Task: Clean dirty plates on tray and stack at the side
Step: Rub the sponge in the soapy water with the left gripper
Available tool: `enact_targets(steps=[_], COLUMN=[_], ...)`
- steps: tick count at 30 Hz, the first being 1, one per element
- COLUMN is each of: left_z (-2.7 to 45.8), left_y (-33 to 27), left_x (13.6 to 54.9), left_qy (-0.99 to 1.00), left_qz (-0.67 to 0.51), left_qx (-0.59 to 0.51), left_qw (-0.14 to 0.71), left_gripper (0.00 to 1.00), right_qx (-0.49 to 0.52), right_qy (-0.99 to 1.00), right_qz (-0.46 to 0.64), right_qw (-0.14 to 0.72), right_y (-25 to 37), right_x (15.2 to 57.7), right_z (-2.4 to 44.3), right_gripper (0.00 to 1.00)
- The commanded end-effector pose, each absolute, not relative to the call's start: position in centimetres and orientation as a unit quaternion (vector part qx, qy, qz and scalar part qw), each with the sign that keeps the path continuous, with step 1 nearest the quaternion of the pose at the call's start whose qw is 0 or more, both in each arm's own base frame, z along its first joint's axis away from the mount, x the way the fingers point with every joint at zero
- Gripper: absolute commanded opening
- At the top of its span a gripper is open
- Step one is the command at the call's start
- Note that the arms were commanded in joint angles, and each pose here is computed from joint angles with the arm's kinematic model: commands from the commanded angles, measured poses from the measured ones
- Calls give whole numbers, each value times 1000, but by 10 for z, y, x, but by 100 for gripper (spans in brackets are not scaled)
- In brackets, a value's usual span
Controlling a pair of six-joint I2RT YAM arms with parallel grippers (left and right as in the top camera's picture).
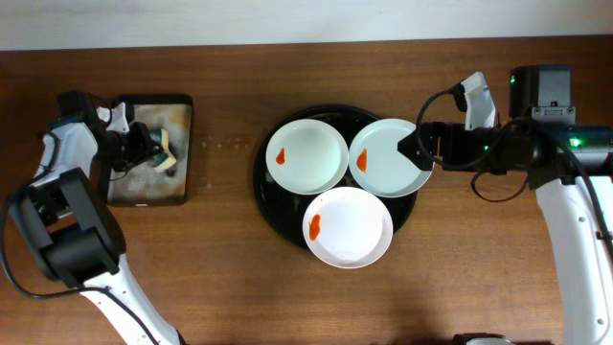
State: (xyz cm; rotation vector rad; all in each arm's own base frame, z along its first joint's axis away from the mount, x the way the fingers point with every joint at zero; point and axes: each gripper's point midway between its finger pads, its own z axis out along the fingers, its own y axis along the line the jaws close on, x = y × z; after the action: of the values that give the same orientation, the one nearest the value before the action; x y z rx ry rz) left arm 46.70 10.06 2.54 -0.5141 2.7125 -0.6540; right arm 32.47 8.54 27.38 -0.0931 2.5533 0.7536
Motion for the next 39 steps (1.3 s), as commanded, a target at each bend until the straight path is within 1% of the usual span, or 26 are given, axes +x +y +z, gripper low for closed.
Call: enact_targets(steps=[1,4,7,11,15,17,20,24,29,33,35,39], left_z=[72,58,30,2,-14,-18,-17,3,41,67,65,39], left_y=[108,109,105,95,105,108,113,109,116,129,126,120], left_x=[480,472,464,453,442,440,438,450,463,464,462,452], left_qy=[937,940,943,936,904,895,885,864,871,889,897,906], left_qz=[-222,-216,-219,-252,-262,-273,-276,-323,-317,-264,-249,-226], left_qx=[-184,-197,-196,-212,-329,-345,-369,-380,-359,-342,-333,-335], left_qw=[196,176,156,125,75,69,65,74,112,151,147,124], left_gripper=[0,0,0,0,0,0,0,0,0,0,0,0], right_qx=[-34,-34,-34,-34,-34,-34,-34,-34,-34,-34,-34,-34], right_qy=[926,926,926,926,926,927,927,927,927,927,926,927], right_qz=[279,279,279,279,279,279,279,279,279,279,279,279], right_qw=[251,251,251,251,251,250,250,250,250,250,250,250], right_y=[85,85,85,85,85,85,85,85,85,85,85,85], right_x=[325,325,325,325,325,324,324,324,324,324,324,324], right_z=[286,286,286,286,286,286,286,286,286,286,286,286], right_gripper=[99,99,99,99,99,99,99,99,99,99,99,99])
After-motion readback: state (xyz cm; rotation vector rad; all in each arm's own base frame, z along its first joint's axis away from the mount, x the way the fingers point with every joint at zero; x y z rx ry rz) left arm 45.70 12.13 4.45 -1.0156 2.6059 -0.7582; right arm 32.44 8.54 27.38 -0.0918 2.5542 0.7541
